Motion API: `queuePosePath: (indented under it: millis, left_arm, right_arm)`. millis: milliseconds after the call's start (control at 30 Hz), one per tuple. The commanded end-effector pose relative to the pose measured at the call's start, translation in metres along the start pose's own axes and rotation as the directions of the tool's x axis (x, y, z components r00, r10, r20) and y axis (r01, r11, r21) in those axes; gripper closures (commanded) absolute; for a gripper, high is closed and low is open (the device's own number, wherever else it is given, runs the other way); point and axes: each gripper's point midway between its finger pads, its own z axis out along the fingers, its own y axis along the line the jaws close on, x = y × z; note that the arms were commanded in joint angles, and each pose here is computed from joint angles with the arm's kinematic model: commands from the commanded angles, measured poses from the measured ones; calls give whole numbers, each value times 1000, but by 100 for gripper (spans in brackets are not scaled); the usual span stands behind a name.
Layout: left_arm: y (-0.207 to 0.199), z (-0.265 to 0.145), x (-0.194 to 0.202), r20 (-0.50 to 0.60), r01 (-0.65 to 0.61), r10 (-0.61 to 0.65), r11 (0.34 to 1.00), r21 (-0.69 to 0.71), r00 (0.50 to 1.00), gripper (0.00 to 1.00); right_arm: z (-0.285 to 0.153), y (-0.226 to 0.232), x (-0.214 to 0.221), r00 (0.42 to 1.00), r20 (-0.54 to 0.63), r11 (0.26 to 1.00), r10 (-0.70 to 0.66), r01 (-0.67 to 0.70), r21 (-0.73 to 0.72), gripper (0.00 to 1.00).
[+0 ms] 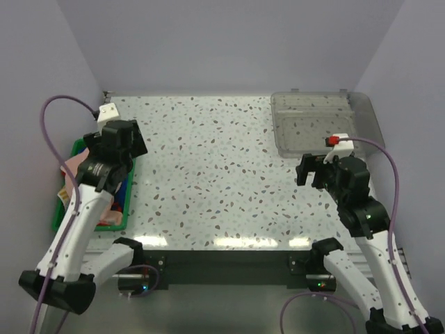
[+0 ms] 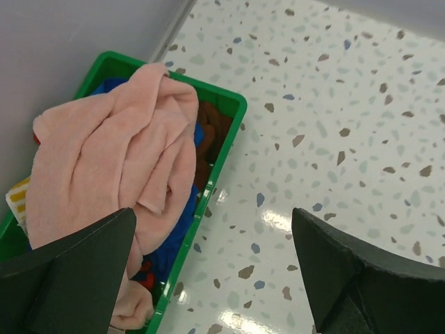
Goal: Fold and stack the towels
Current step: Grab crumpled towel
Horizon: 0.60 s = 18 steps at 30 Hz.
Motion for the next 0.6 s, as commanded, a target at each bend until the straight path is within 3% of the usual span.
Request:
queuePosePath:
  millis: [0, 33, 100, 200, 367, 567]
  left_arm:
    - [5, 36, 2, -54, 11, -17, 993, -116, 998, 0]
    - [5, 49, 10, -97, 16, -27, 994, -107, 995, 0]
    - [33, 80, 17, -137, 41, -72, 976, -215, 988, 0]
    - [64, 94, 11, -106, 48, -91, 936, -348, 990, 0]
    - [105, 121, 17, -106, 116, -177, 897, -427, 978, 0]
    - [120, 160, 55, -209, 113, -227, 887, -447, 951, 1]
  right_arm:
    - [8, 14, 4, 1000, -21, 997, 18, -20, -69, 1]
    - [10, 15, 5, 999, -38, 997, 16, -18, -71, 1]
    - [19, 17, 16, 993, -115, 998, 3, -10, -67, 1]
    - [23, 35, 17, 988, -156, 989, -5, -19, -149, 1]
    - [25, 51, 19, 985, -171, 977, -15, -22, -213, 1]
    - [24, 59, 24, 983, -177, 969, -44, -1, -248, 1]
